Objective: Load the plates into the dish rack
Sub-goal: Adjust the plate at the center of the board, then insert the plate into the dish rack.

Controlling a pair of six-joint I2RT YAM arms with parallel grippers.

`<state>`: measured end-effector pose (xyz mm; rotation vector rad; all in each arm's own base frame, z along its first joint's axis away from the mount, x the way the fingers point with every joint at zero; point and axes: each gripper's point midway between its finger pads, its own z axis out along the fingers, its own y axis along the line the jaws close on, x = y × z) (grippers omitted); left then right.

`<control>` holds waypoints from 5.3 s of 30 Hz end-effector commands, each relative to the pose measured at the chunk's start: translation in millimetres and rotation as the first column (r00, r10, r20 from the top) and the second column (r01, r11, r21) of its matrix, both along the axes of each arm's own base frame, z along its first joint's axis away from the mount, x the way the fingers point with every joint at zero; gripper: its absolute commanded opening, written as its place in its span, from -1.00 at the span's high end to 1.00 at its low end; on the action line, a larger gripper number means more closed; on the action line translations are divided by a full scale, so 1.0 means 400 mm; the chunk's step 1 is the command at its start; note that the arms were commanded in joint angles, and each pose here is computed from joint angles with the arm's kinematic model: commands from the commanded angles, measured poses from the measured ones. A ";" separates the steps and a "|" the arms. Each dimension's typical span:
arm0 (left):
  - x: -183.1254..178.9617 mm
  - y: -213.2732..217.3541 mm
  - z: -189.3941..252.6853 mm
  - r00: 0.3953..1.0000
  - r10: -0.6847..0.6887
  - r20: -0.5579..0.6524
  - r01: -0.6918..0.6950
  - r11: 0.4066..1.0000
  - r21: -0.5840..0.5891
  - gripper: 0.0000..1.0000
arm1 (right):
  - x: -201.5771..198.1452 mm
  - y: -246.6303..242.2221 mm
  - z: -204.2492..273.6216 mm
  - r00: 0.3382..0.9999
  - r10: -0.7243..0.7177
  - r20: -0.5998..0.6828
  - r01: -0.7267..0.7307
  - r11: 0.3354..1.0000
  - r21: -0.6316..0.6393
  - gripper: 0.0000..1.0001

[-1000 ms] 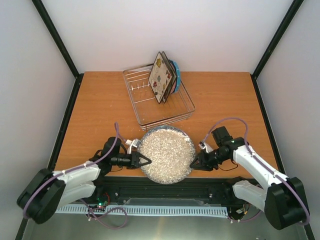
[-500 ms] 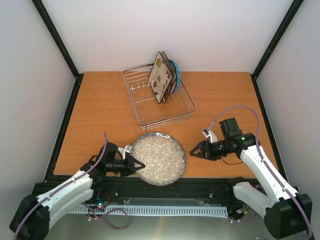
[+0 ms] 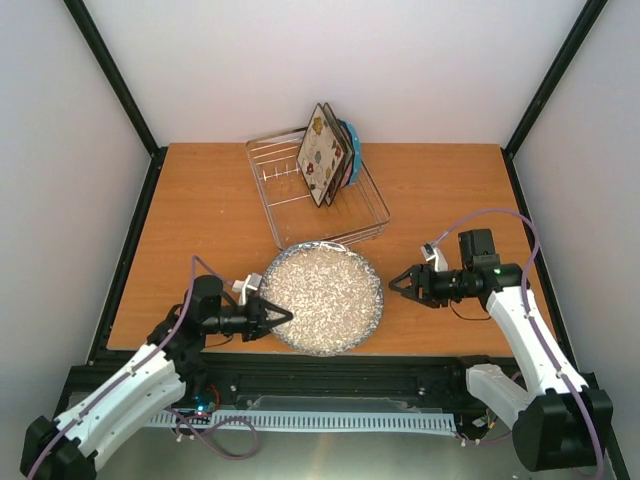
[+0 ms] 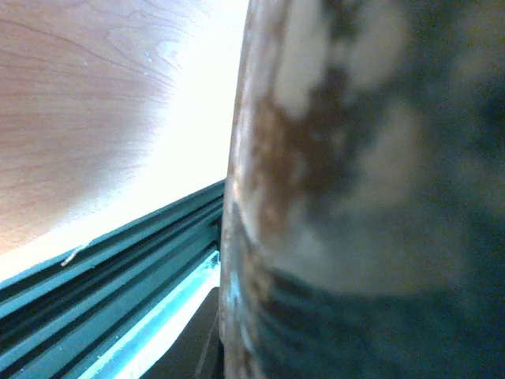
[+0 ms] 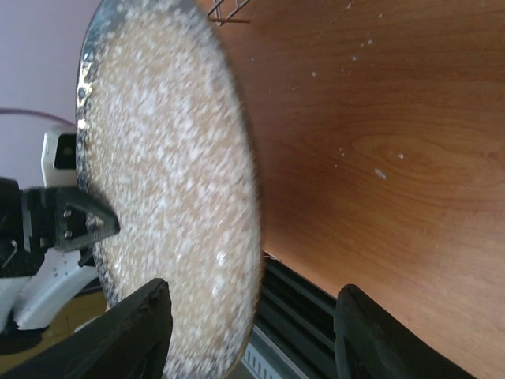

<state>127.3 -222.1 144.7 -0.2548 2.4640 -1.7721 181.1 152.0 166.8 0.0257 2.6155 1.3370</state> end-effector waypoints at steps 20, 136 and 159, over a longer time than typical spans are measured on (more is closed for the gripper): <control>0.008 -0.065 0.342 0.919 -0.112 0.378 0.223 0.939 -0.261 0.99 | 0.098 0.049 0.078 1.000 -0.001 0.023 -0.005 0.968 0.250 -0.47; 0.462 0.394 0.337 0.693 0.592 0.411 -0.713 0.647 0.270 -1.00 | 0.818 0.372 0.768 0.205 -0.075 0.976 0.654 0.752 -0.080 0.95; 0.471 0.389 0.307 0.722 0.562 0.404 -0.686 0.660 0.307 -0.99 | 0.805 0.437 0.688 0.286 -0.065 0.956 0.633 0.761 -0.138 0.94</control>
